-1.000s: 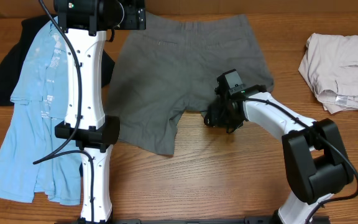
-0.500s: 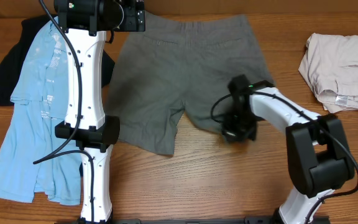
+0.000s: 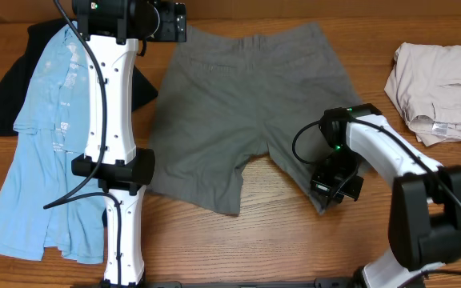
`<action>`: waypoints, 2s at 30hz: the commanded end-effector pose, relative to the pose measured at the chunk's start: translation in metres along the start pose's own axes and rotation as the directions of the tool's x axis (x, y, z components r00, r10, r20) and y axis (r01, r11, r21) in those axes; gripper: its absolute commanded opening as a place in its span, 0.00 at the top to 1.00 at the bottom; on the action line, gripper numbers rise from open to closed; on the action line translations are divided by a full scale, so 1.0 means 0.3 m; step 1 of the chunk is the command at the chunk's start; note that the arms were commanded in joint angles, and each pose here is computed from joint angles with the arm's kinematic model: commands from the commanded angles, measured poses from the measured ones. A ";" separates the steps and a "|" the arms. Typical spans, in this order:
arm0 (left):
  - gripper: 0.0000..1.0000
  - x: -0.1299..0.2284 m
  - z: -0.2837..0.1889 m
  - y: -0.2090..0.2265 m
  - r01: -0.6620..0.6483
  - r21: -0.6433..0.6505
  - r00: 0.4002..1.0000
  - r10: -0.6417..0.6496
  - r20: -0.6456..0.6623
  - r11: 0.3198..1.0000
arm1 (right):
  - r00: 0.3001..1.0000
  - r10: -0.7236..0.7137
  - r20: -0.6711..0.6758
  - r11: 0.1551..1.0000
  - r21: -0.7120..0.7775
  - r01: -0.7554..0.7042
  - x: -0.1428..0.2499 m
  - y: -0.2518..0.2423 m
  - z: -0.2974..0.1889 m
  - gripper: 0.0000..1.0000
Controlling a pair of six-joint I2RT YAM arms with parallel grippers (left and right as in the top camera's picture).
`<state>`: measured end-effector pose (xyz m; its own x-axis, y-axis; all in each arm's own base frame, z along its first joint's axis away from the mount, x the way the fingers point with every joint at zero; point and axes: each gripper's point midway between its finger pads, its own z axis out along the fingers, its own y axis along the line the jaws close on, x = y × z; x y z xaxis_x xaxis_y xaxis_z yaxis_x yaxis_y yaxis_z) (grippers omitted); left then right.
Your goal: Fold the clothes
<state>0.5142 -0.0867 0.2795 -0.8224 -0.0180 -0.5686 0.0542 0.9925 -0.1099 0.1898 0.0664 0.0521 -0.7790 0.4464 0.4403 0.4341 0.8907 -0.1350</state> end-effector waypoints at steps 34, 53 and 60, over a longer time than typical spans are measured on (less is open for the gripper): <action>0.11 0.041 0.083 0.016 -0.064 -0.019 0.995 0.063 -0.071 0.998 | 0.878 -0.205 0.432 0.923 -0.213 0.320 -0.323 0.297 -0.067 0.01; 0.10 0.065 0.082 0.018 -0.065 -0.021 0.993 0.062 -0.101 0.998 | 0.935 0.051 0.350 0.990 -0.139 -0.002 -0.453 -0.002 -0.013 0.00; 0.09 0.072 0.082 0.019 -0.076 -0.020 0.991 0.073 -0.110 0.997 | 0.925 0.126 0.359 0.980 -0.187 -0.061 -0.530 -0.130 -0.030 0.00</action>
<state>0.5097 -0.0848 0.2545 -0.8664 0.0391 -0.4978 0.0850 0.9939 -0.0700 0.3035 -0.0156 0.0016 -0.8297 0.5520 0.0830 0.5560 0.8304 0.0361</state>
